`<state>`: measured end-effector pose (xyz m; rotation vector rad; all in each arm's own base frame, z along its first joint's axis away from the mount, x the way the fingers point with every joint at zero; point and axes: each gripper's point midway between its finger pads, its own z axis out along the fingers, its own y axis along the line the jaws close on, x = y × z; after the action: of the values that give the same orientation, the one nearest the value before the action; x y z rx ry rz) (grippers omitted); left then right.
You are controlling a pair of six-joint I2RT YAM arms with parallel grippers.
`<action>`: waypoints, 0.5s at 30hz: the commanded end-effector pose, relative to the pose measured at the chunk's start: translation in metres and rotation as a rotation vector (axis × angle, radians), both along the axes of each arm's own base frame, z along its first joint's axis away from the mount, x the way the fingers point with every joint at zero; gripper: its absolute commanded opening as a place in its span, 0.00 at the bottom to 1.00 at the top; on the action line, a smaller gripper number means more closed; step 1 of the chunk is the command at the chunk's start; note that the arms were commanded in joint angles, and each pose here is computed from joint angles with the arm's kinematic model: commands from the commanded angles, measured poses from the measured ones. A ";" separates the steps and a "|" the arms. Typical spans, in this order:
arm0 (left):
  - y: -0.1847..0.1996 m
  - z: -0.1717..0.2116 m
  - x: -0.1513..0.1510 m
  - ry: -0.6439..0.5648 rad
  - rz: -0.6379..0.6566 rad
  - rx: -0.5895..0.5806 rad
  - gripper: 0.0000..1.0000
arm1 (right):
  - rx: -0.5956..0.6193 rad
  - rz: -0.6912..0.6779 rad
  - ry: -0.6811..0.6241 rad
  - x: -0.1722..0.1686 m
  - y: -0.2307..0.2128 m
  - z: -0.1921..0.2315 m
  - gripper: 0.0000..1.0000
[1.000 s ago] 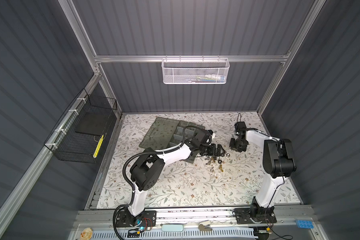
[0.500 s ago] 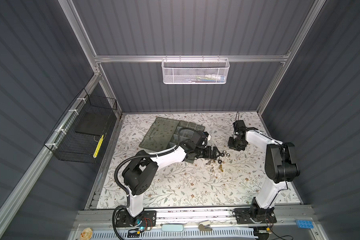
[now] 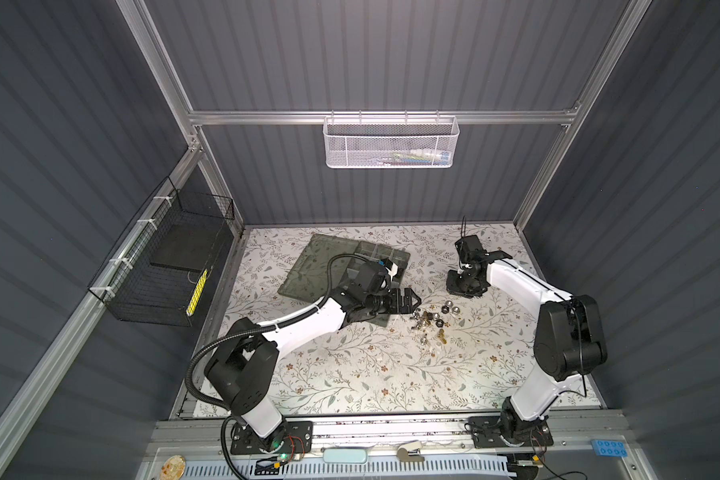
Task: Sort the screws and nuts into containers
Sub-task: 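Lift the silver hex nut with the right gripper toward the box, then carry the silver hex nut over a box compartment and lower it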
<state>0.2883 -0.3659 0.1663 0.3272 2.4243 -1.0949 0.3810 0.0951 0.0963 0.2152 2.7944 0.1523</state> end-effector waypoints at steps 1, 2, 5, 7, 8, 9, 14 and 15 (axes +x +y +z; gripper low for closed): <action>0.018 0.002 -0.003 0.013 0.035 0.012 1.00 | 0.018 0.050 -0.050 0.001 0.020 0.030 0.20; 0.022 0.003 -0.005 0.014 0.039 0.012 1.00 | 0.025 0.067 -0.061 0.001 0.026 0.035 0.20; 0.039 0.005 -0.005 0.016 0.071 0.017 1.00 | 0.074 0.114 -0.089 0.000 0.050 0.050 0.20; 0.051 0.004 -0.005 0.024 0.097 0.025 1.00 | 0.106 0.141 -0.104 0.000 0.067 0.059 0.20; 0.055 0.003 -0.005 0.031 0.106 0.028 1.00 | 0.118 0.153 -0.107 -0.001 0.074 0.062 0.20; 0.059 0.002 -0.006 0.040 0.113 0.030 1.00 | 0.128 0.167 -0.108 -0.001 0.082 0.064 0.20; 0.073 0.002 -0.010 0.052 0.136 0.031 1.00 | 0.162 0.239 -0.111 -0.001 0.120 0.071 0.20; 0.076 0.002 -0.010 0.056 0.150 0.022 1.00 | 0.170 0.257 -0.112 -0.001 0.129 0.072 0.20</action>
<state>0.2845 -0.3004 0.1706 0.1646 2.4429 -1.0333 0.3831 0.2044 0.1689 -0.0767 2.6639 0.4056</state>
